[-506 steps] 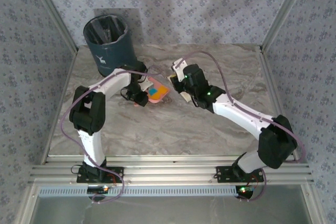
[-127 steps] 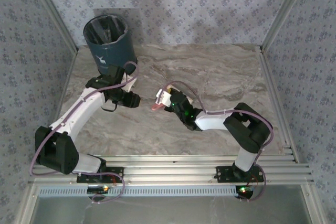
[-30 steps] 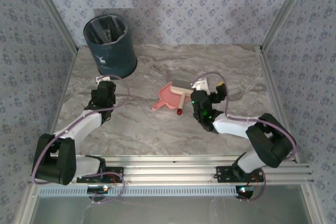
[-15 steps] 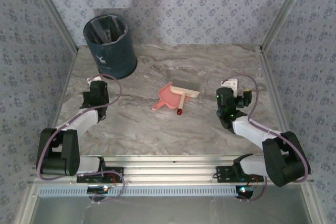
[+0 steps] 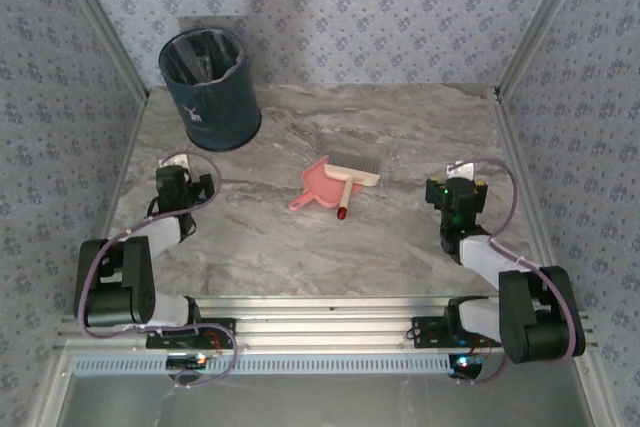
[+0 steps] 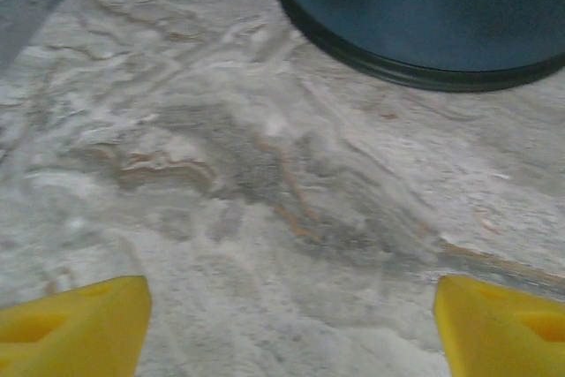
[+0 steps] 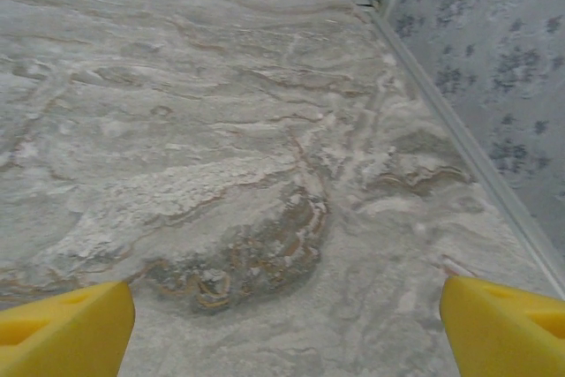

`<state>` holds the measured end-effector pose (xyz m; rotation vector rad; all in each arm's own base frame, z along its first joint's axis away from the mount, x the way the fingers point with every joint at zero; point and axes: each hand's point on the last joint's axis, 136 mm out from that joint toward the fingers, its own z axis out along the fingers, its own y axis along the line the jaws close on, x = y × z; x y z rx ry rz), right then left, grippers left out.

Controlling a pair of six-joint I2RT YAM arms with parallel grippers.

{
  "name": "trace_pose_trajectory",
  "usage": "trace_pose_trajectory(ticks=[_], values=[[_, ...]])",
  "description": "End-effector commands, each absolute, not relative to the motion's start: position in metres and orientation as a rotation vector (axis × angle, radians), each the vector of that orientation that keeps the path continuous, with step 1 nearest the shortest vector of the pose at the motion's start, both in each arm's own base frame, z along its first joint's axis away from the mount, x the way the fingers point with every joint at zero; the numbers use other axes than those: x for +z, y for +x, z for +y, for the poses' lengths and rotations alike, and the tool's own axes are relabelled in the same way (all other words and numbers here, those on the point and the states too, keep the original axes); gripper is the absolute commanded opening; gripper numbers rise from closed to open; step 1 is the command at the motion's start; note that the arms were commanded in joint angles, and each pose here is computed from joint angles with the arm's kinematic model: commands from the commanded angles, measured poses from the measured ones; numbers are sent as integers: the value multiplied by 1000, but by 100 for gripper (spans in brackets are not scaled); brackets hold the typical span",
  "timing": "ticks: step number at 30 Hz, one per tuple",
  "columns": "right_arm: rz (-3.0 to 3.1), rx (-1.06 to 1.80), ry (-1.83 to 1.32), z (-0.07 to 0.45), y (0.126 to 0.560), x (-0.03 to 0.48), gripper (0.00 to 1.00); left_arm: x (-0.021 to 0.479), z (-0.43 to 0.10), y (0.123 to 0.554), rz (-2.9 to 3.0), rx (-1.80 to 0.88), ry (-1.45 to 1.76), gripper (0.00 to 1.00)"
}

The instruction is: Sweep away the paper scraps from the table

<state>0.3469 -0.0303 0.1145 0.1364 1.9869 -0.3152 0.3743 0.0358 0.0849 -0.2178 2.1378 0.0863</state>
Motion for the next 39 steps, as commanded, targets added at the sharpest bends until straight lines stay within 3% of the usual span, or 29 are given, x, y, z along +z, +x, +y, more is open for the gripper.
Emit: trace_pose_trajectory(ticks=[1,20,24,28,34,39], values=[[1901,-180,105,-21,356,128,92,106,17,390,2024,-23,-105,89],[1846,-76,88,-27,370,107,92,94,6,393,1930,-77,-10,92],[1844,-72,88,-26,371,100,92,91,6,393,1928,-75,-9,100],[1837,-67,76,-25,373,94,92,90,9,394,1941,-64,-27,100],[1886,-73,73,-25,380,91,100,88,14,398,1964,-5,-64,100],[1947,-76,69,-24,390,86,100,89,13,398,1962,-2,-61,100]])
